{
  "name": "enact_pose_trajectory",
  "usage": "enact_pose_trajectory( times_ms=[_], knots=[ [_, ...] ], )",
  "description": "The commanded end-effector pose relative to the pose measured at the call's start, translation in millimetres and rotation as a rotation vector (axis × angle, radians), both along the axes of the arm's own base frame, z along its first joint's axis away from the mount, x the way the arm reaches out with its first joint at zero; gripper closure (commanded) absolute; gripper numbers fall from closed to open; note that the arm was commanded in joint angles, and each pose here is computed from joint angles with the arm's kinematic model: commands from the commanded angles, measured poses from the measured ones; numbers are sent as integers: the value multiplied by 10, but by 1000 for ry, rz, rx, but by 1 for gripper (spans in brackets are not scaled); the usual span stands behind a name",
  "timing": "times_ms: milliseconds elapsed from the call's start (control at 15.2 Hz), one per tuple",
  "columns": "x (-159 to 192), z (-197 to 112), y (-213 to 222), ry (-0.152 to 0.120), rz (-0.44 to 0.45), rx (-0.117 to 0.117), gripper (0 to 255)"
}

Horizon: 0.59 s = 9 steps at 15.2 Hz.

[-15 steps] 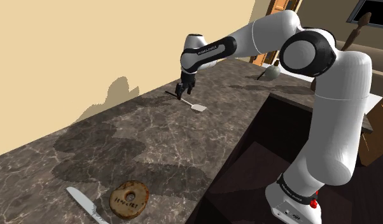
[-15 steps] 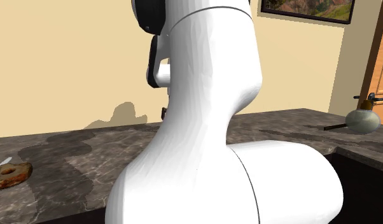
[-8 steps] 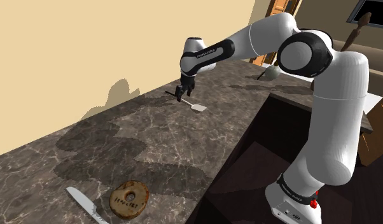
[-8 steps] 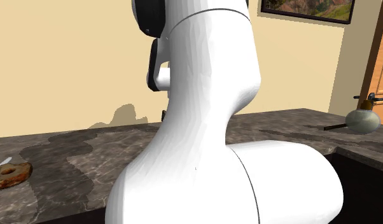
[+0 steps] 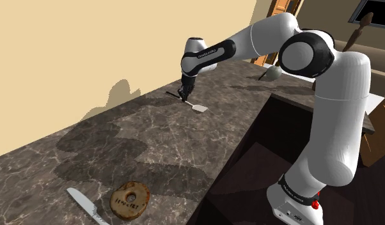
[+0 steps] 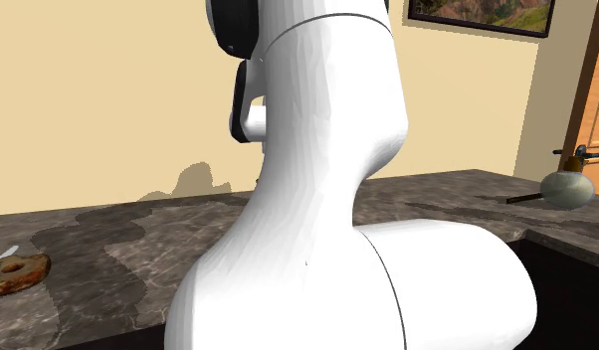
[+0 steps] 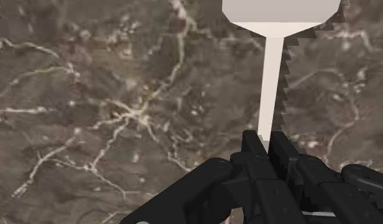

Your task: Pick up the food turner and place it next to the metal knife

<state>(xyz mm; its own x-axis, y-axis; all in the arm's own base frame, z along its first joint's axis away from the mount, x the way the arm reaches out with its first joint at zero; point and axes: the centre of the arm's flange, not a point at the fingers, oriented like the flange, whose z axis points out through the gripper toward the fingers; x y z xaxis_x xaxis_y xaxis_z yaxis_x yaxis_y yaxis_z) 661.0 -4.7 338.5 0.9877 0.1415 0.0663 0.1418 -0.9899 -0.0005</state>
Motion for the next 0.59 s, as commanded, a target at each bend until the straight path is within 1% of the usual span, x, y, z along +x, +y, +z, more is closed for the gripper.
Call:
enact_pose_trajectory(
  times_ms=[0, 198, 528],
  knots=[
    [0, 0, 0, 0, 0, 0, 255],
    [0, 0, 0, 0, 0, 0, 255],
    [0, 264, 0, 0, 0, 0, 255]
  ],
)
